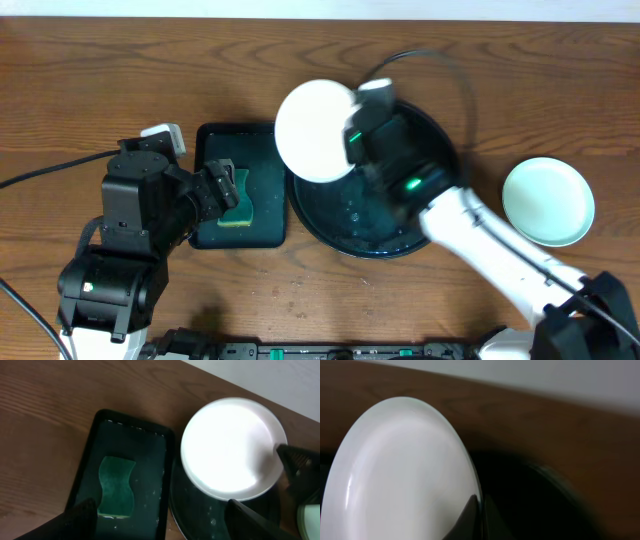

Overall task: Clean dirty plates on tray and stack at the side
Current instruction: 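Carry the white plate right and place it on the pale green stack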

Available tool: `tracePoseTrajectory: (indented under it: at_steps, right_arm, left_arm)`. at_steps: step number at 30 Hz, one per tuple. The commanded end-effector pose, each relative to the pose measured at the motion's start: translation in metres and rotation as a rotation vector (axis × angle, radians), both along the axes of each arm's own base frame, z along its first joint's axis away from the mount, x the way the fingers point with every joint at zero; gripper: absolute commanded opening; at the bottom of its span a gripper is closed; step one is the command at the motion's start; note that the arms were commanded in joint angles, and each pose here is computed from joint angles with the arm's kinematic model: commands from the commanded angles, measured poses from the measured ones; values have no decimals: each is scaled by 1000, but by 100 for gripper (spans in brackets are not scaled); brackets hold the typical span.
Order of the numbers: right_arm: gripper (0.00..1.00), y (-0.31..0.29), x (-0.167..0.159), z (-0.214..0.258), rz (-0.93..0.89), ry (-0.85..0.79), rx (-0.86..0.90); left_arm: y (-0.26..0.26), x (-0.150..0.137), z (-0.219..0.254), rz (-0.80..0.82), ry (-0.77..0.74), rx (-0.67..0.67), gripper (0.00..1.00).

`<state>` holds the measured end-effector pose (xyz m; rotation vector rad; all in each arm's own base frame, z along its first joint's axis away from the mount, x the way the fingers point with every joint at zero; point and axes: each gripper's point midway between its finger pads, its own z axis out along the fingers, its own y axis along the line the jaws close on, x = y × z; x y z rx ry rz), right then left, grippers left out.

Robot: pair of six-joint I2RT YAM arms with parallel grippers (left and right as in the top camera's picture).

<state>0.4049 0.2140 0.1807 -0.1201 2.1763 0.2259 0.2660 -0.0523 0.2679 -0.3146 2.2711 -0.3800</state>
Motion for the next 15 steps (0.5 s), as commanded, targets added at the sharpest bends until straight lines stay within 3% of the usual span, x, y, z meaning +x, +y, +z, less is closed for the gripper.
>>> tracePoseTrajectory:
  at_steps: [1,4,8,11,15]
  right_arm:
    - [2,32,-25,32,235,223,504]
    - [1,-18,-21,57,177,214,573]
    - [1,-112,-24,69,-65,198,576]
    - [1,-204,-45,52,-388,242,532]
    - [1,-322,-111,4,-882,391,340]
  left_arm:
    - [1,1,5,4,-11,1,82]
    - [1,1,5,4,-11,1,82]
    - [1,1,5,4,-11,1,82]
    - [1,1,5,4,-11,1,82]
    - [1,1,5,4,-11,1,82]
